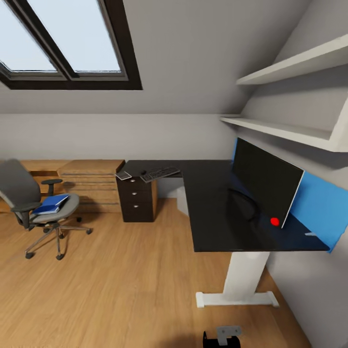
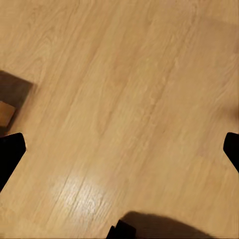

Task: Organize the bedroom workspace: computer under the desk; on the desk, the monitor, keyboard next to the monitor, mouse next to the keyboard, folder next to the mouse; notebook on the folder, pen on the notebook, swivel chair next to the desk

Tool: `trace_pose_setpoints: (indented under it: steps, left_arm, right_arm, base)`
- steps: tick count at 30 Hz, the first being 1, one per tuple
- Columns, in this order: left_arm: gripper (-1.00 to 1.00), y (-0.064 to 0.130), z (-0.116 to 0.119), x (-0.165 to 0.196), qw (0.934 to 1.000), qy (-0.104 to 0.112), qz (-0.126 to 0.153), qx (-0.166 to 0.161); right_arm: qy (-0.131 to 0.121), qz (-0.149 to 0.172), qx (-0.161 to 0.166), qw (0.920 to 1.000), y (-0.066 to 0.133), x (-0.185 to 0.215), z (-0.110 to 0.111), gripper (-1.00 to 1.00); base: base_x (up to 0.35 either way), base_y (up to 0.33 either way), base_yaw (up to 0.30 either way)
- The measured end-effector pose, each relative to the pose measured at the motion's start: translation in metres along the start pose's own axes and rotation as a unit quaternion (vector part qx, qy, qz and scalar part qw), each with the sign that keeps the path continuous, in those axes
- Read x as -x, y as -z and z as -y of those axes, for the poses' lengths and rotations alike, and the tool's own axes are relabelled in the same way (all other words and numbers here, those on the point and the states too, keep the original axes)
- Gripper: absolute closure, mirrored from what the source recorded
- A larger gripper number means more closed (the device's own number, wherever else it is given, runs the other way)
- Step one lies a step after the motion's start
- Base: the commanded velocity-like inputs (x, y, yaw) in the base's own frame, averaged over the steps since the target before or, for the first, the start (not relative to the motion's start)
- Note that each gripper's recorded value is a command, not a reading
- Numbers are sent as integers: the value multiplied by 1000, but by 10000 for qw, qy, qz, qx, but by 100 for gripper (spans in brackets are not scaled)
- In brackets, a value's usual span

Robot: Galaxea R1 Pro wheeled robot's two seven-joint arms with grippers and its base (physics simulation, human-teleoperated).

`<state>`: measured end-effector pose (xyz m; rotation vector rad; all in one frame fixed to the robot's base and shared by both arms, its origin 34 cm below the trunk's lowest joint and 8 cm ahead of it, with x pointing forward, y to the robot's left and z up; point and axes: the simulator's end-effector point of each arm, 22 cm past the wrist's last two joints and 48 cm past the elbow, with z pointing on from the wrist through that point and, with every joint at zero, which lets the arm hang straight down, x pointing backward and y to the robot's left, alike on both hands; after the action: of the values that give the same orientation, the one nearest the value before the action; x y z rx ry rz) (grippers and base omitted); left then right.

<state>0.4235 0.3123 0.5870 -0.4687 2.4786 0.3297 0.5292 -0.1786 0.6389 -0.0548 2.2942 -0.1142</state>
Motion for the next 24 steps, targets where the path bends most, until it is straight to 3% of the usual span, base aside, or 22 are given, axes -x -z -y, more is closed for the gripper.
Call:
trace_pose_setpoints:
  steps: [13,24]
  left_arm:
    - [-100,-1,-1,-5,10000,-26,-53,9]
    - [-100,-1,-1,-6,10000,-52,-62,3]
  right_arm:
    - [-57,-85,115,9999,3,-6,-19,-100]
    - [-61,-98,117,9999,3,-7,-19,-100]
  base:
    - [246,254,220]
    - [312,151,21]
